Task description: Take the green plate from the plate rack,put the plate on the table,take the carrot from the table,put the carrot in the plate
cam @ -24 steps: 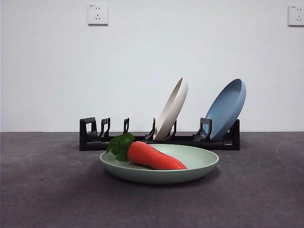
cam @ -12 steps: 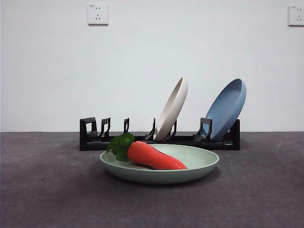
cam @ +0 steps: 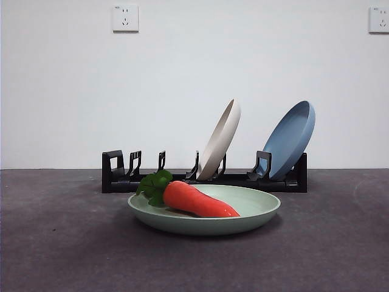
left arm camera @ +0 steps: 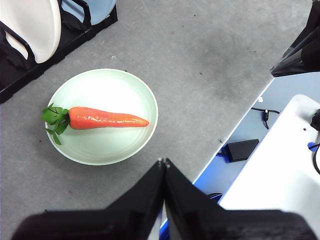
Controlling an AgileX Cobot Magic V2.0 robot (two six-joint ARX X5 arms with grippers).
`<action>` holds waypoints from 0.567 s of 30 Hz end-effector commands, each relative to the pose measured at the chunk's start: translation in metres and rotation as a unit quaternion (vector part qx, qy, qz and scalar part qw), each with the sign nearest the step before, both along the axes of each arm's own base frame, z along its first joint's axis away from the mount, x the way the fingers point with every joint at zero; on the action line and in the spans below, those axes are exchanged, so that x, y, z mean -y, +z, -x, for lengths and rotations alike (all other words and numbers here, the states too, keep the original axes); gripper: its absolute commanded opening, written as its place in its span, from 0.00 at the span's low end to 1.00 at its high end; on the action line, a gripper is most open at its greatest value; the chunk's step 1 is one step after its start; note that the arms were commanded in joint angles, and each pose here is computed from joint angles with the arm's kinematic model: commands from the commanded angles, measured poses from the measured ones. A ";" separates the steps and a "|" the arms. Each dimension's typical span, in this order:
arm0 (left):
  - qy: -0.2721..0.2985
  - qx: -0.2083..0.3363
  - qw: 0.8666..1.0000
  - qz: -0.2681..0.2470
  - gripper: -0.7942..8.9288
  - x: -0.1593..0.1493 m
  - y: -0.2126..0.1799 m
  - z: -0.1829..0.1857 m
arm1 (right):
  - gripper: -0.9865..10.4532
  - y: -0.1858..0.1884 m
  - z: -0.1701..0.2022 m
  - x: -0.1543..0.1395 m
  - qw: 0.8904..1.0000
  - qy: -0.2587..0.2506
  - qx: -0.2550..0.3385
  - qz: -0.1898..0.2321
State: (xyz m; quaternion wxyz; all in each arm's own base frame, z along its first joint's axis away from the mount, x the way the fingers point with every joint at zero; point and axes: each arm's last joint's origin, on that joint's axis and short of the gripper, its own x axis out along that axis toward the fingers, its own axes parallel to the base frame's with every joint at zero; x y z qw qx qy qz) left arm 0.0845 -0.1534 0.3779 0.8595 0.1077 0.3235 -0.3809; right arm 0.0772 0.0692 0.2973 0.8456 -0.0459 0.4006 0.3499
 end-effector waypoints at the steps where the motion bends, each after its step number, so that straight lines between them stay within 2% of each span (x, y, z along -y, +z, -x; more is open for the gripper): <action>1: 0.000 -0.002 1.000 0.002 0.08 0.000 0.000 0.000 | 0.09 -0.002 0.000 0.000 1.000 -0.003 -0.001 0.000; 4: 0.002 0.005 1.000 0.000 0.08 -0.001 0.001 0.000 | 0.09 -0.002 0.000 0.000 1.000 -0.003 -0.001 0.000; 5: 0.001 0.023 1.000 -0.008 0.08 -0.004 0.002 -0.001 | 0.09 -0.002 0.000 0.000 1.000 -0.003 -0.001 0.000; 8: 0.036 0.104 0.994 -0.014 0.08 -0.012 0.011 -0.011 | 0.09 -0.002 0.000 0.000 1.000 -0.003 -0.001 0.000; 11: 0.076 0.186 0.979 0.019 0.08 -0.024 0.026 -0.026 | 0.09 -0.002 0.000 0.000 1.000 -0.002 -0.001 0.000; 14: 0.122 0.254 0.957 0.072 0.08 -0.044 0.034 -0.038 | 0.09 -0.002 0.000 0.000 1.000 -0.002 -0.001 0.000; 17: 0.173 0.319 0.923 0.129 0.08 -0.068 0.026 -0.044 | 0.09 -0.002 0.000 0.000 1.000 -0.003 -0.001 0.000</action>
